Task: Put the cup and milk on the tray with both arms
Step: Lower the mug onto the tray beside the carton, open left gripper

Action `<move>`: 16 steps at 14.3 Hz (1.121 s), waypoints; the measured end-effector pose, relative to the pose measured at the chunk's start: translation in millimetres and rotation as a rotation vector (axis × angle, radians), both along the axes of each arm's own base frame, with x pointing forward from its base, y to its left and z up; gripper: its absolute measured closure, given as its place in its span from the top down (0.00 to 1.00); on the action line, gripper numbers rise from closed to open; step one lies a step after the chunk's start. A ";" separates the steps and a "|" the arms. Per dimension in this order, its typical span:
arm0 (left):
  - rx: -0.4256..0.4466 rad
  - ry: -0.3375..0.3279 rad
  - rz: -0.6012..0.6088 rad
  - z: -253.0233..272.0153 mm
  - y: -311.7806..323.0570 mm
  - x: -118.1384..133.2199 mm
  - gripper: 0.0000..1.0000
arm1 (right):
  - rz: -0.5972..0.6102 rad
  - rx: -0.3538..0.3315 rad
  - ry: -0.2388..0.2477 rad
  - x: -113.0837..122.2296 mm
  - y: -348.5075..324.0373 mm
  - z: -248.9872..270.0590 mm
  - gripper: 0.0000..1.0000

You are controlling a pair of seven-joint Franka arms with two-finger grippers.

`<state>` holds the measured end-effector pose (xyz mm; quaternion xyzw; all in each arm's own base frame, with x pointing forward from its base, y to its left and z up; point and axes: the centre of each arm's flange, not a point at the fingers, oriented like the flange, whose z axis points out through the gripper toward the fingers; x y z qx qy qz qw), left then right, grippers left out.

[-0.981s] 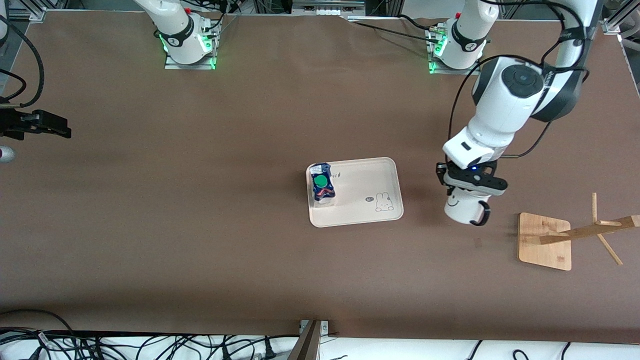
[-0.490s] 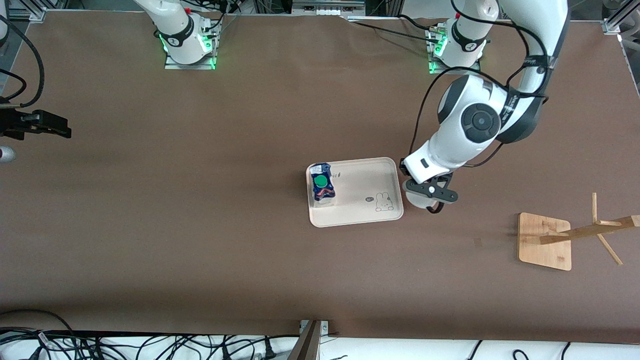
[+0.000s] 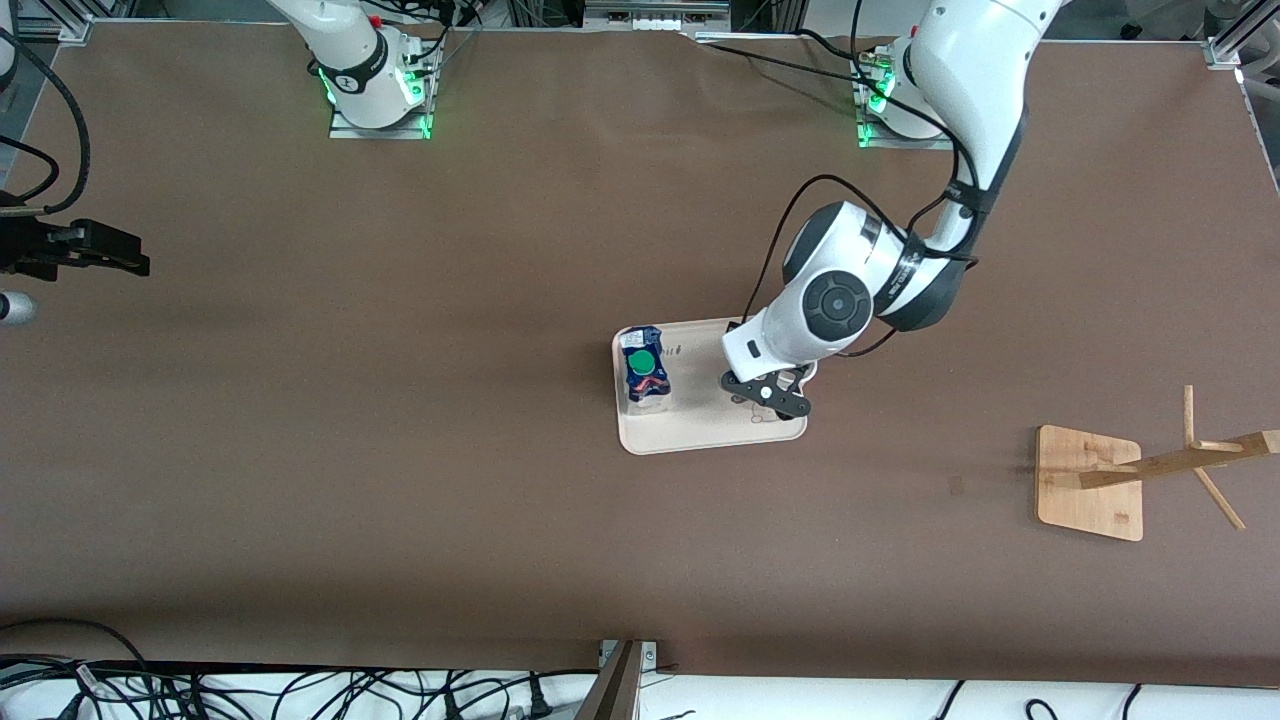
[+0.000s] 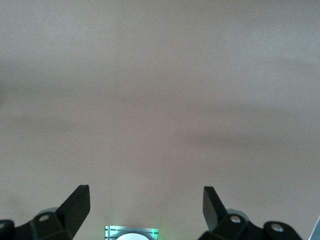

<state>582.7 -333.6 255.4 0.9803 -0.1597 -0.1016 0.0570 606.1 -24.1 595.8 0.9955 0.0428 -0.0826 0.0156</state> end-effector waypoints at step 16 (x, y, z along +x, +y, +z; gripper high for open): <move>-0.038 0.054 0.089 -16.3 -4.9 11.8 0.79 | -0.002 0.001 0.007 -0.8 0.4 -0.5 1.00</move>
